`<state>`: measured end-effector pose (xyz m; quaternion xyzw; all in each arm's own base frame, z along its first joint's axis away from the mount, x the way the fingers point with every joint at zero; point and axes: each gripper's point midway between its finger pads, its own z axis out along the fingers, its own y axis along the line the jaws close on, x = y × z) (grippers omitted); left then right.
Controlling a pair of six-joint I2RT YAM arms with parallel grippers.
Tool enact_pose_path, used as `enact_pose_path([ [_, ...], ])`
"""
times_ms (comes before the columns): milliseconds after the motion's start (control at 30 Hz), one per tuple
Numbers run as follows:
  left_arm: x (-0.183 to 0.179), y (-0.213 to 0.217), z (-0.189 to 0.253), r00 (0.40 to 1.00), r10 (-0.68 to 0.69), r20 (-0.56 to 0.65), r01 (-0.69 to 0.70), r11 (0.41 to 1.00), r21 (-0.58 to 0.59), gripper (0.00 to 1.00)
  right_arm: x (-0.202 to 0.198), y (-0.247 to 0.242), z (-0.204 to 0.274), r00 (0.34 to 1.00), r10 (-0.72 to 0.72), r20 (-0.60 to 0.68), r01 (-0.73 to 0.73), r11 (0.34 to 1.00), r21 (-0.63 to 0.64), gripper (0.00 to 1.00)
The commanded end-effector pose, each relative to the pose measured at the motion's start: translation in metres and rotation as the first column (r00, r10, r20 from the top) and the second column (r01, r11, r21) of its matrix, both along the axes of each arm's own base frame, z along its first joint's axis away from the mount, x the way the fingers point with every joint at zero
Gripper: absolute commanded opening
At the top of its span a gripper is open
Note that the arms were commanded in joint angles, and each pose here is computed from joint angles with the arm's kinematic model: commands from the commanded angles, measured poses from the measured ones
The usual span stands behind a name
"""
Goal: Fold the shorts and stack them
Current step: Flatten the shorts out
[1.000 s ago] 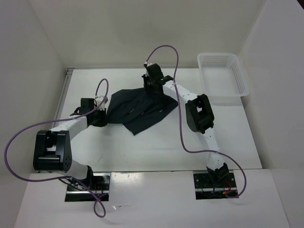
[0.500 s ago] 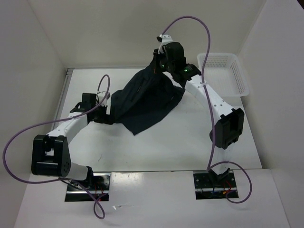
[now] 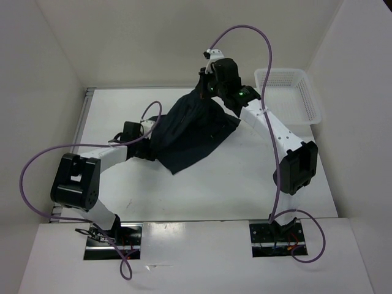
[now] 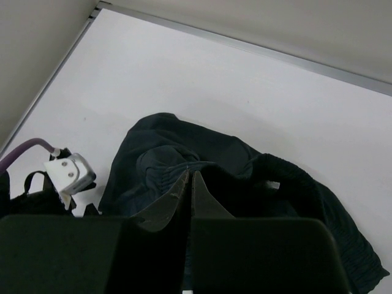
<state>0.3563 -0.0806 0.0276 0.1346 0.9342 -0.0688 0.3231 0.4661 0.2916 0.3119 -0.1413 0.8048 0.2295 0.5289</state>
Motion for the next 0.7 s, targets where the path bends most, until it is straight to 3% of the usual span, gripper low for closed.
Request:
enact_pose_path([
  [0,0.033,0.009,0.013,0.990,0.046,0.129,-0.051,0.998,0.033,0.93,-0.012,-0.013,0.059,0.991,-0.017,0.136,0.011,0.999,0.046,0.02],
  [67,0.031,0.009,0.007,0.992,0.046,0.121,-0.051,0.998,0.035,0.89,-0.014,-0.017,0.066,0.988,-0.023,0.155,0.017,0.999,0.041,0.02],
  [167,0.031,0.009,-0.001,0.993,0.046,0.107,-0.050,0.998,0.038,0.71,-0.018,-0.019,0.070,0.987,-0.023,0.162,0.016,0.999,0.045,0.02],
  [200,0.034,0.004,-0.001,0.994,0.031,0.103,-0.033,0.999,0.021,0.62,-0.020,-0.021,0.070,0.986,-0.021,0.166,0.015,0.999,0.038,0.02],
  [233,0.037,0.001,0.004,0.993,0.024,0.114,-0.025,1.000,0.010,0.44,-0.022,-0.022,0.075,0.984,-0.021,0.175,0.014,0.999,0.043,0.02],
  [333,0.044,-0.004,0.010,0.993,0.010,0.117,-0.010,1.000,-0.006,0.12,-0.025,-0.030,0.078,0.982,-0.049,0.182,0.042,0.998,0.041,0.02],
  [400,0.046,0.004,0.018,0.992,0.038,0.121,-0.041,0.999,0.025,0.01,-0.024,-0.037,0.083,0.977,-0.080,0.198,0.075,0.997,0.035,0.02],
  [667,0.031,0.055,0.110,0.976,0.165,0.139,-0.172,0.984,0.042,0.00,-0.045,-0.072,0.125,0.943,-0.157,0.292,0.163,0.987,0.005,0.02],
])
